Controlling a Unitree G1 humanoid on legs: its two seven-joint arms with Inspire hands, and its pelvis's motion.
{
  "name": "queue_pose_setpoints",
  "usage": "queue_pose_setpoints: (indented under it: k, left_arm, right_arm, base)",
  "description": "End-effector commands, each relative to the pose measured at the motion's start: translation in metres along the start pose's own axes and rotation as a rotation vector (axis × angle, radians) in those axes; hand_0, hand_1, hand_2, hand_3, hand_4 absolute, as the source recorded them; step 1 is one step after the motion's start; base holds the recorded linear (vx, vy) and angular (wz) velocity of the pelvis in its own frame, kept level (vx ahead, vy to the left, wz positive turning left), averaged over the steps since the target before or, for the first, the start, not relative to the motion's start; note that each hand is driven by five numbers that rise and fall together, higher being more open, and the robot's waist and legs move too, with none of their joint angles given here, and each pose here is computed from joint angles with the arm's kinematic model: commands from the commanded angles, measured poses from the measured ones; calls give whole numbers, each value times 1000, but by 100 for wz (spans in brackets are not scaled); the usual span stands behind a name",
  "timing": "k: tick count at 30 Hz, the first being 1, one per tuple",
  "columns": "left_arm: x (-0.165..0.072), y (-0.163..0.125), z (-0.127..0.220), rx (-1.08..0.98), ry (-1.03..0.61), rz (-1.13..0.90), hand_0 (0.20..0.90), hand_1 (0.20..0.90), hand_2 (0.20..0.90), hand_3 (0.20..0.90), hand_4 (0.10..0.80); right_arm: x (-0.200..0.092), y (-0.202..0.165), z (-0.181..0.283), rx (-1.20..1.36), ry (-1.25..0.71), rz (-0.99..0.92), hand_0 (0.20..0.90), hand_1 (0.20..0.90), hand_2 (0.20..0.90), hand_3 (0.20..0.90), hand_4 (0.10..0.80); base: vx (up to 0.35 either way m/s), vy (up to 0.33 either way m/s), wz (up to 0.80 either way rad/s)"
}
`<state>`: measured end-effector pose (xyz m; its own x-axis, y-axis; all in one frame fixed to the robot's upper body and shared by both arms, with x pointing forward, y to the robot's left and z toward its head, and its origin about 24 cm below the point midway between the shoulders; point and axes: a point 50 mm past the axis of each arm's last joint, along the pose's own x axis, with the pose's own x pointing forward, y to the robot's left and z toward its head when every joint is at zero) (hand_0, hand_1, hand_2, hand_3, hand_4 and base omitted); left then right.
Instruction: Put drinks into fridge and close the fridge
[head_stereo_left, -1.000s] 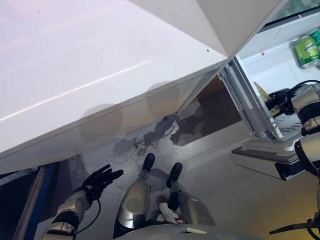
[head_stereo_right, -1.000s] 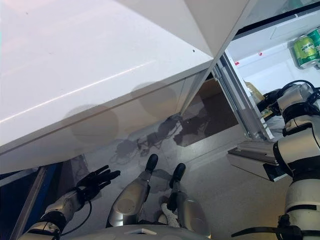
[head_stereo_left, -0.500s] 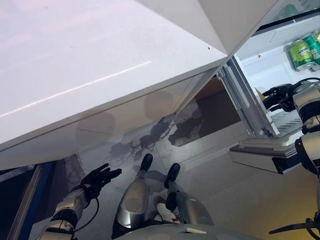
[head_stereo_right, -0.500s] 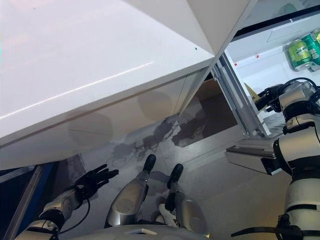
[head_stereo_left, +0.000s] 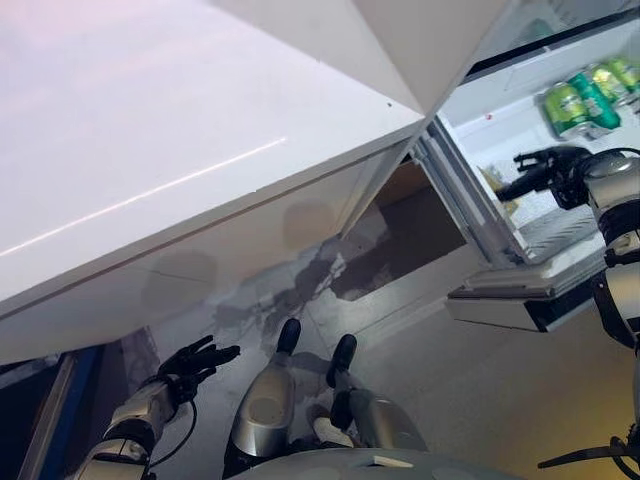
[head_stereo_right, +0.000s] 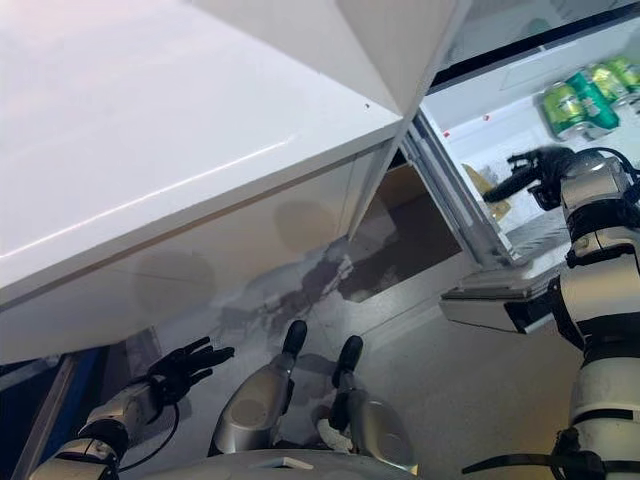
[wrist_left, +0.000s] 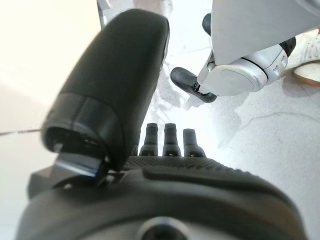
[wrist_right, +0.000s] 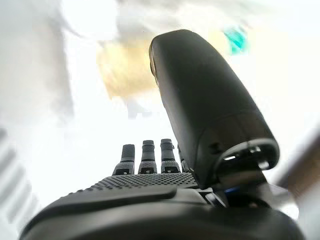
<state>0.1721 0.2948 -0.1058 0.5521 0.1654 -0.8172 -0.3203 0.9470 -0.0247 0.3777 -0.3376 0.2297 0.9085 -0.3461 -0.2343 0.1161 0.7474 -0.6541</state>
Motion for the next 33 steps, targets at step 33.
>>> queue_pose_setpoints:
  k: [33]
  left_arm:
    - [-16,7,-96,75,303,30,900,900,900,900,800]
  right_arm:
    - [-83,-12,-143,451,-196,-626,900,900,900,900,800]
  base:
    - [37,0,-18]
